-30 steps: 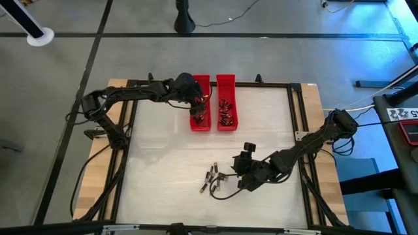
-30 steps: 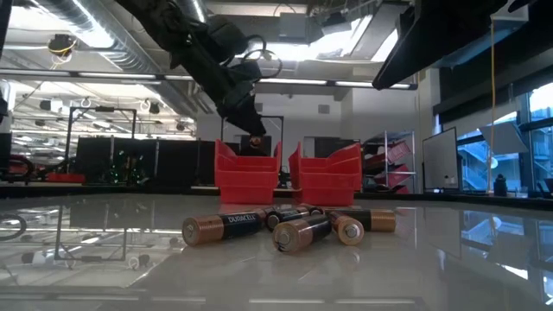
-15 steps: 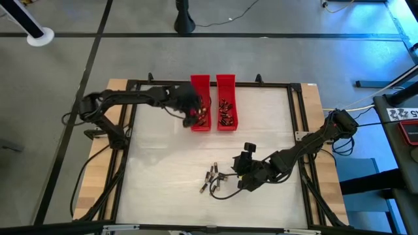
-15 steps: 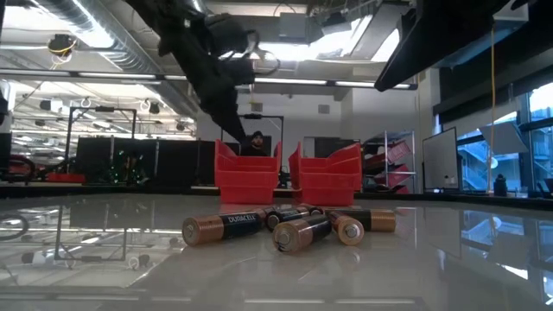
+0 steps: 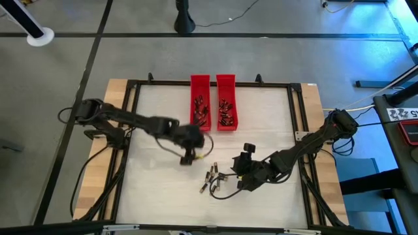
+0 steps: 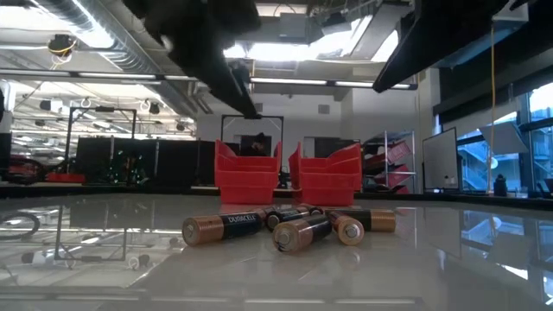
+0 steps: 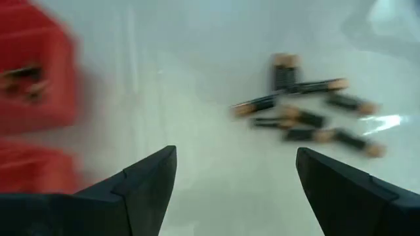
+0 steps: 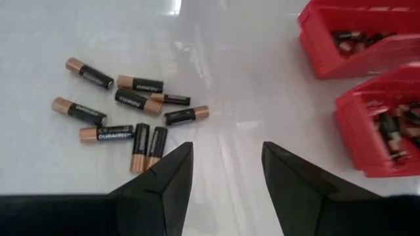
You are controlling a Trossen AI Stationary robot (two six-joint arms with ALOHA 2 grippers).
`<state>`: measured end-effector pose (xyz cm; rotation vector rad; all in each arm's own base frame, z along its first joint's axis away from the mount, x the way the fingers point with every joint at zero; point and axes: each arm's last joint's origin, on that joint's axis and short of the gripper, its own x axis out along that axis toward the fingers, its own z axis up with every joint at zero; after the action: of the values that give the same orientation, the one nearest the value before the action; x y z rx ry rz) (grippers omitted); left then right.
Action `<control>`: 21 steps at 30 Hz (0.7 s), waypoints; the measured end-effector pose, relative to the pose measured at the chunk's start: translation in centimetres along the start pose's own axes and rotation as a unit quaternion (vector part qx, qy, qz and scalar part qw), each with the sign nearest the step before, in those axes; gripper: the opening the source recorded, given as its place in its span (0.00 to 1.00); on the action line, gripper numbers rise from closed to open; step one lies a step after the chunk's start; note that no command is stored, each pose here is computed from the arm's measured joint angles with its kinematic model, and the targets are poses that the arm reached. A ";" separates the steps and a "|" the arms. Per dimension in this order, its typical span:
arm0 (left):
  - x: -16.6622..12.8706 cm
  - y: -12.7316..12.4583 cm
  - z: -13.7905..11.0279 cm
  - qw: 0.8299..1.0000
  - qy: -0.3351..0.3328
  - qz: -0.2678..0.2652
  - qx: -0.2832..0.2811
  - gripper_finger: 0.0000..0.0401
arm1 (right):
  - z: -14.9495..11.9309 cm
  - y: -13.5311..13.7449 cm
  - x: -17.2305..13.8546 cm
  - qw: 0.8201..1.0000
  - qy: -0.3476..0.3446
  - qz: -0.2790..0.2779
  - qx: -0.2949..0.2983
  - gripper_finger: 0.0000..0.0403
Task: Sort batteries
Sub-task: Put the large black battery into the left red bin
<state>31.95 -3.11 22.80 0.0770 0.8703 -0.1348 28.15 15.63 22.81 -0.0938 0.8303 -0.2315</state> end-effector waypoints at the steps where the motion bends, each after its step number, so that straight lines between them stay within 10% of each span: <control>1: 0.2 -1.0 0.0 1.000 -0.008 -0.009 0.000 0.75 | -0.3 0.0 0.2 1.000 0.000 0.006 0.002 0.45; 12: 3.2 -9.1 -2.3 0.998 -0.054 -0.006 -0.012 0.75 | -2.6 0.6 2.4 0.994 -0.029 0.075 0.074 0.45; 21: 5.2 -10.4 -3.1 0.999 -0.046 0.009 0.005 0.75 | -2.3 0.3 6.2 0.980 0.053 0.125 0.145 0.45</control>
<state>31.33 -13.51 16.72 0.0870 0.7761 -0.1248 30.58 14.49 16.75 0.2983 0.8962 -0.1190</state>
